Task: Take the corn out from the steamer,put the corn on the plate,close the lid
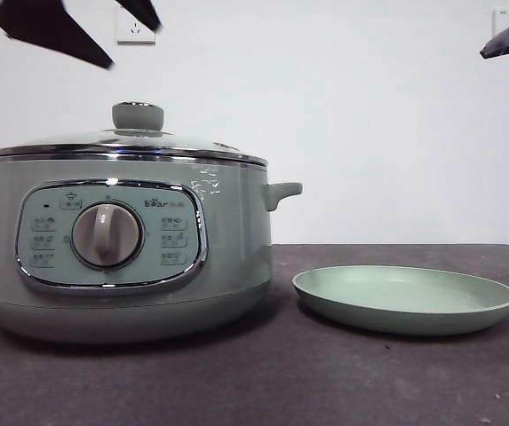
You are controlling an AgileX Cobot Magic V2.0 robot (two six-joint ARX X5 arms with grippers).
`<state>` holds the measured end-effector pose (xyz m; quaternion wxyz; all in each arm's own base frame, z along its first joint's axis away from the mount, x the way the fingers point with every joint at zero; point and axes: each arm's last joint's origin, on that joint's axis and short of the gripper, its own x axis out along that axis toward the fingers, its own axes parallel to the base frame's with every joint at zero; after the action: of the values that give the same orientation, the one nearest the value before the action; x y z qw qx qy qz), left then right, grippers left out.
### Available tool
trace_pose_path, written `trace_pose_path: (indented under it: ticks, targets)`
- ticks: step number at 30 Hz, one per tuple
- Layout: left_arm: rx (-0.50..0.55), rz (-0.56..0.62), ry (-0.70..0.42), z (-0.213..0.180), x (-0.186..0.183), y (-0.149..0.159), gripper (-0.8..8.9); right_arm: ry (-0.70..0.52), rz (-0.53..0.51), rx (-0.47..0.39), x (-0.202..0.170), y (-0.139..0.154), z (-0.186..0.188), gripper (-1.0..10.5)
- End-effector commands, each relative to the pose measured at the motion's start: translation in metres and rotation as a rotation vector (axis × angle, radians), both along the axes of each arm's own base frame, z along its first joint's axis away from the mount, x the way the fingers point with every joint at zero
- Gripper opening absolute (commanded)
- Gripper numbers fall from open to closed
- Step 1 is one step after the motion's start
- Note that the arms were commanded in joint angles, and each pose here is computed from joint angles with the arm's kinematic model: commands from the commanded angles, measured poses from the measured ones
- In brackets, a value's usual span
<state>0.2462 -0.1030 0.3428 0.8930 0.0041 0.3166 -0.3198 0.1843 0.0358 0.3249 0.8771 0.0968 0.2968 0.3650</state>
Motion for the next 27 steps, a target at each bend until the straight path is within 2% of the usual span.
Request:
trace_pose_path:
  ticks: [1, 8, 14, 16, 18, 20, 27]
  targets:
    - [0.036, 0.004, 0.022, -0.011, 0.009, -0.008, 4.09, 0.002, -0.005, 0.008, 0.0, 0.0, 0.001, 4.7]
    - [0.142, 0.035, 0.049, -0.031, 0.022, -0.02, 4.08, 0.0, -0.005, 0.008, 0.001, 0.0, 0.001, 4.7]
    - [0.156, 0.034, 0.072, -0.038, 0.026, -0.022, 4.01, -0.002, -0.006, 0.008, 0.001, 0.0, 0.002, 4.7]
    - [0.156, 0.034, 0.07, -0.038, 0.026, -0.022, 3.02, -0.002, -0.006, 0.008, 0.001, 0.0, 0.002, 4.7]
    - [0.16, 0.032, 0.071, -0.038, 0.025, -0.022, 1.11, -0.003, -0.007, 0.01, 0.001, 0.0, 0.002, 4.7]
    - [0.169, 0.022, 0.064, -0.038, 0.025, -0.022, -0.23, -0.003, -0.007, 0.01, 0.001, 0.0, 0.002, 4.7]
    - [0.159, 0.021, 0.032, -0.035, 0.027, -0.022, -0.09, -0.001, -0.011, 0.015, 0.001, 0.0, 0.002, 4.7]
